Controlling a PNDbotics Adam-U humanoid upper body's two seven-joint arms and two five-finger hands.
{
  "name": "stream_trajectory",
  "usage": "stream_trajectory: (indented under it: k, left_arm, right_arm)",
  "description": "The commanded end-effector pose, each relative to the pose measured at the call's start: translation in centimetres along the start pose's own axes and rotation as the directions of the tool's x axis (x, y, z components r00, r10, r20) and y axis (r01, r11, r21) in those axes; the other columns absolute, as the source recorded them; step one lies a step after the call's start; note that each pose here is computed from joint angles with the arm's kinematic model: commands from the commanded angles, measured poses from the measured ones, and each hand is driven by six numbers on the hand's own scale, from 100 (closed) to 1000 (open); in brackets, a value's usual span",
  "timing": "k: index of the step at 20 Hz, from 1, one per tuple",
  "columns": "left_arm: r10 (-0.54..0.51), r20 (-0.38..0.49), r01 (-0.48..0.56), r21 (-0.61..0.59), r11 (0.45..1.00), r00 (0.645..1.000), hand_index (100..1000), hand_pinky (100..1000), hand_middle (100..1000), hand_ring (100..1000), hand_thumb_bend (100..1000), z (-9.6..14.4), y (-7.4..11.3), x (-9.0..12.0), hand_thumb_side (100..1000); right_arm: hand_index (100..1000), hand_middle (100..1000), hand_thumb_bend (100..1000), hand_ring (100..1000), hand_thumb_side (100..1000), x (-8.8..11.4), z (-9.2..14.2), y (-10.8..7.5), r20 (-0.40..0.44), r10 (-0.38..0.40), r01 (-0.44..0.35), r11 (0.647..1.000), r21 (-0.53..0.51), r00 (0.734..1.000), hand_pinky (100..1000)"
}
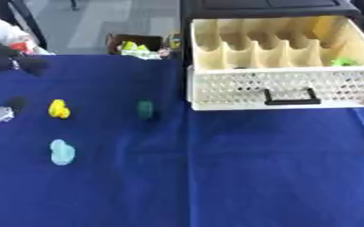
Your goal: Pick up objects from table and place into drawer.
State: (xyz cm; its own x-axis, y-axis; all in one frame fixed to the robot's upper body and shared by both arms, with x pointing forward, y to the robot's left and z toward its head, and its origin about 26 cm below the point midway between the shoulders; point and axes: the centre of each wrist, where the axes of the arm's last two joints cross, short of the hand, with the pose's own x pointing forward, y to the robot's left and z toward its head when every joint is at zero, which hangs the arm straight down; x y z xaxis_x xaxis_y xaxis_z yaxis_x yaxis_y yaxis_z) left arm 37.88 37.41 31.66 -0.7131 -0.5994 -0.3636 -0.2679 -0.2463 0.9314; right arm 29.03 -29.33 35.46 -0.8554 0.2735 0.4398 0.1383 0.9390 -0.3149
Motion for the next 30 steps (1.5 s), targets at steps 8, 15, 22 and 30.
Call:
stream_trajectory:
  k: [8,15,22,30]
  left_arm:
    - [-0.132,0.058,0.141,-0.211,0.967,0.990,844,681,586,642,269,0.4,0.3,-1.2,958]
    - [-0.175,0.094,0.193,-0.226,0.955,0.980,982,689,610,647,414,0.1,-0.3,-0.7,1000]
    - [-0.199,0.132,0.227,-0.249,0.942,0.971,879,684,613,640,417,-0.1,-1.0,-0.1,979]
    - [-0.168,0.162,0.204,-0.243,0.948,0.972,998,627,724,679,284,-0.3,-2.5,0.3,365]
  right_arm:
    - [692,488,100,619,1000,0.7,-0.4,-0.4,0.015,-0.008,0.008,1.000,-0.012,1.000,746]
    - [688,481,100,615,1000,0.7,-0.3,-0.3,0.004,-0.019,0.019,1.000,-0.017,1.000,750]
    - [685,478,100,613,1000,0.6,-0.2,-0.2,-0.010,-0.030,0.030,0.999,-0.018,1.000,753]
    - [683,475,100,612,1000,0.5,-0.2,-0.2,-0.021,-0.043,0.043,0.999,-0.027,0.999,757]
